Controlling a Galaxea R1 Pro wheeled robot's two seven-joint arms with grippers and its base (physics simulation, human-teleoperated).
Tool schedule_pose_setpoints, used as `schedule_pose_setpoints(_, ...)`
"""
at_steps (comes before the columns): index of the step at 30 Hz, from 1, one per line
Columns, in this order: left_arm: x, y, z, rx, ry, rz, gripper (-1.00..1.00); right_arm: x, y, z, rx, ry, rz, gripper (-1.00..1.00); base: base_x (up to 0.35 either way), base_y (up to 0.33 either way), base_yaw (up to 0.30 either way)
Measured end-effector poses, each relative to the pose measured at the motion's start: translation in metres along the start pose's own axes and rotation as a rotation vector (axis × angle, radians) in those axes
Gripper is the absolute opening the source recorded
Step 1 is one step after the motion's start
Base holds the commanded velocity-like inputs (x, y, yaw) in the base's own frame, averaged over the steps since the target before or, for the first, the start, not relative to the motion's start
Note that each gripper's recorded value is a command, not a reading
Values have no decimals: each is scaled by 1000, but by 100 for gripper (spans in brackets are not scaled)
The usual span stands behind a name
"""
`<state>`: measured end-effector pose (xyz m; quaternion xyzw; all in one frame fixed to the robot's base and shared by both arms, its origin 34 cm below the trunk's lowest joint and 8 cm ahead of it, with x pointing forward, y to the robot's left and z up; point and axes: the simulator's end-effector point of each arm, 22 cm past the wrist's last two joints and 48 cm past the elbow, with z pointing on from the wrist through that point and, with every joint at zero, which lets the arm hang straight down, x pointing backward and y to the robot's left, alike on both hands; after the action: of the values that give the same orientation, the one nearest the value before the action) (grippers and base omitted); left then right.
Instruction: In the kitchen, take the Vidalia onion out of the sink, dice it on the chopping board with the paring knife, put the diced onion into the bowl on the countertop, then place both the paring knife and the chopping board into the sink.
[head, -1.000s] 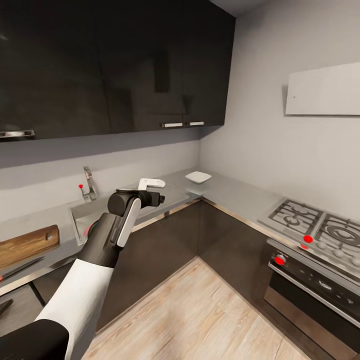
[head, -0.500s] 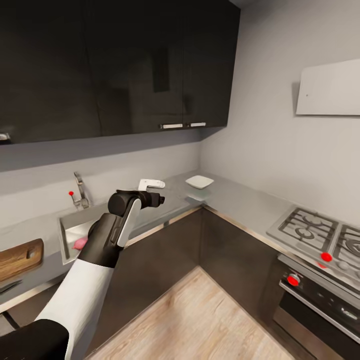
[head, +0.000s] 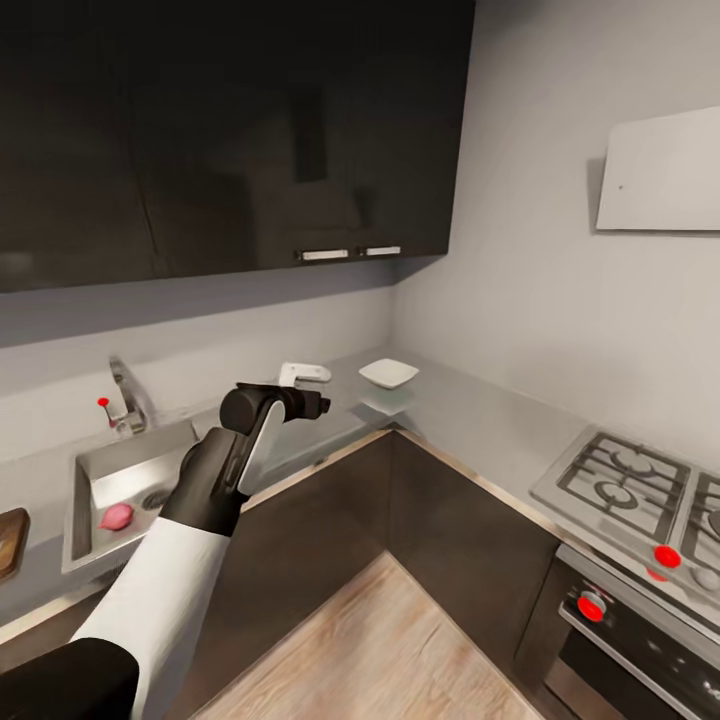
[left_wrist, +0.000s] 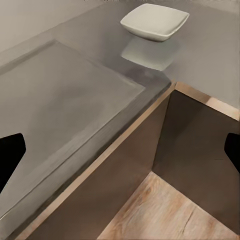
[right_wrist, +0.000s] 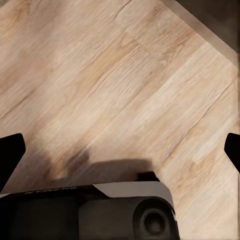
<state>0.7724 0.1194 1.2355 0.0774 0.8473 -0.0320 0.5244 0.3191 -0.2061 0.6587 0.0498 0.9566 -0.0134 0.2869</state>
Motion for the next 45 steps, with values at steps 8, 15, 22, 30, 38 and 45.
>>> schedule_pose_setpoints(8, 2, 1, 1, -2, 4, -1, 100, 5, 1, -2, 0, 8, 1, 100, 265, -209, 0)
schedule_pose_setpoints(15, 2, 1, 2, -1, 7, -1, 100, 19, 2, -2, -5, 73, -5, 100, 312, -31, 0)
schedule_pose_setpoints(22, 6, 1, 6, 0, 15, -2, 100, 28, 2, -3, -8, 108, -9, 100, 320, -2, 0)
schedule_pose_setpoints(30, 20, 1, 16, 1, 46, -2, 100, 34, 3, -4, -11, 124, -9, 100, 324, 0, 0)
schedule_pose_setpoints(38, 29, 1, 23, 3, 63, -4, 100, 39, 1, -4, -9, 137, -10, 100, 325, 0, 0)
schedule_pose_setpoints(45, 34, 1, 27, 4, 72, -5, 100, 42, 3, -5, -11, 144, -9, 100, 179, 0, 0)
